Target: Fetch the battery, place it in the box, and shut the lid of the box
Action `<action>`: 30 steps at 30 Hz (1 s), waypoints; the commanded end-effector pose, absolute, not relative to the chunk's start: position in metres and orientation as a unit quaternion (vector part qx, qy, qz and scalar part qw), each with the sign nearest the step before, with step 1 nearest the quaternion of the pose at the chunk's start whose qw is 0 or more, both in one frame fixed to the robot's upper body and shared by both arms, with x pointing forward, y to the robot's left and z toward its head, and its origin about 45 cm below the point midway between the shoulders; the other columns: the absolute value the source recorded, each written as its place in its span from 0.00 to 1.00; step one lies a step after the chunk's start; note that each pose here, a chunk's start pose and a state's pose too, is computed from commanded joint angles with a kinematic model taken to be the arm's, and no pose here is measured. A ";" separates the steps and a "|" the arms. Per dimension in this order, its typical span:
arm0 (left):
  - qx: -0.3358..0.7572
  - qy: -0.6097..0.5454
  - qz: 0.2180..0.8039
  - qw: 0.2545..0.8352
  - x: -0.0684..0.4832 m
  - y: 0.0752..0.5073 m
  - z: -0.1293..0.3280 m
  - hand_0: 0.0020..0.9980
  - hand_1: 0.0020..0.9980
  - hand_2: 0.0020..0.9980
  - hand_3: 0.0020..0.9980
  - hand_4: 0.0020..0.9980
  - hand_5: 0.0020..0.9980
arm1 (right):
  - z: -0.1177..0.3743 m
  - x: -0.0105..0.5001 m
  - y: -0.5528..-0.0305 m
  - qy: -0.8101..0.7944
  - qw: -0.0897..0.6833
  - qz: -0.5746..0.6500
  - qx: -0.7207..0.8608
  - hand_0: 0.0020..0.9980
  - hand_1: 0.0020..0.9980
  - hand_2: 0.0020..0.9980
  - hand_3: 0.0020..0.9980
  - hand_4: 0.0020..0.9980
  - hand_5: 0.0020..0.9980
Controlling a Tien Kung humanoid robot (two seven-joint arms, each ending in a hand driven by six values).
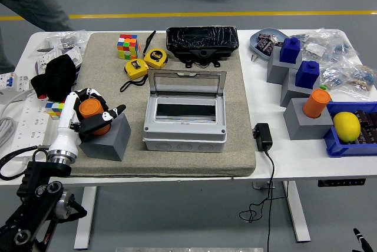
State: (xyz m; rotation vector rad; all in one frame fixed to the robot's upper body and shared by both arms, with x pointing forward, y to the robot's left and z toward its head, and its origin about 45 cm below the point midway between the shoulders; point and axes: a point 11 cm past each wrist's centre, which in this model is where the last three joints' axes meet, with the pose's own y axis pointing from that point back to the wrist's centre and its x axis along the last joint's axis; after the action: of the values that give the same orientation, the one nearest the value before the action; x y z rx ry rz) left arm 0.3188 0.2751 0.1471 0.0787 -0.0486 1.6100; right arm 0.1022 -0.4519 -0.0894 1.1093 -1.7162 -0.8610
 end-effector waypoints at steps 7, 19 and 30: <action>0.031 -0.026 0.726 0.686 0.320 0.277 0.150 0.12 0.12 0.13 0.14 0.97 0.00 | -0.090 0.102 -0.451 -0.692 0.446 -0.348 0.448 0.87 0.82 0.78 0.80 1.00 1.00; 0.011 -0.039 0.740 0.672 0.326 0.284 0.162 0.10 0.09 0.10 0.12 1.00 0.00 | -0.090 0.102 -0.451 -0.692 0.446 -0.348 0.448 0.87 0.82 0.78 0.80 1.00 1.00; -0.001 -0.068 0.747 0.662 0.330 0.284 0.178 0.08 0.07 0.08 0.11 1.00 0.00 | -0.090 0.103 -0.451 -0.693 0.445 -0.349 0.448 0.87 0.82 0.78 0.80 1.00 1.00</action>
State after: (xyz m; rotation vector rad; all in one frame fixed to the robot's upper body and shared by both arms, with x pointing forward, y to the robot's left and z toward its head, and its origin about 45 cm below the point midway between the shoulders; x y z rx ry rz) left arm 0.3302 0.2842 0.1783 -0.0033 -0.1541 1.6886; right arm 0.1026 -0.4510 -0.0897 1.1107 -1.7173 -0.8639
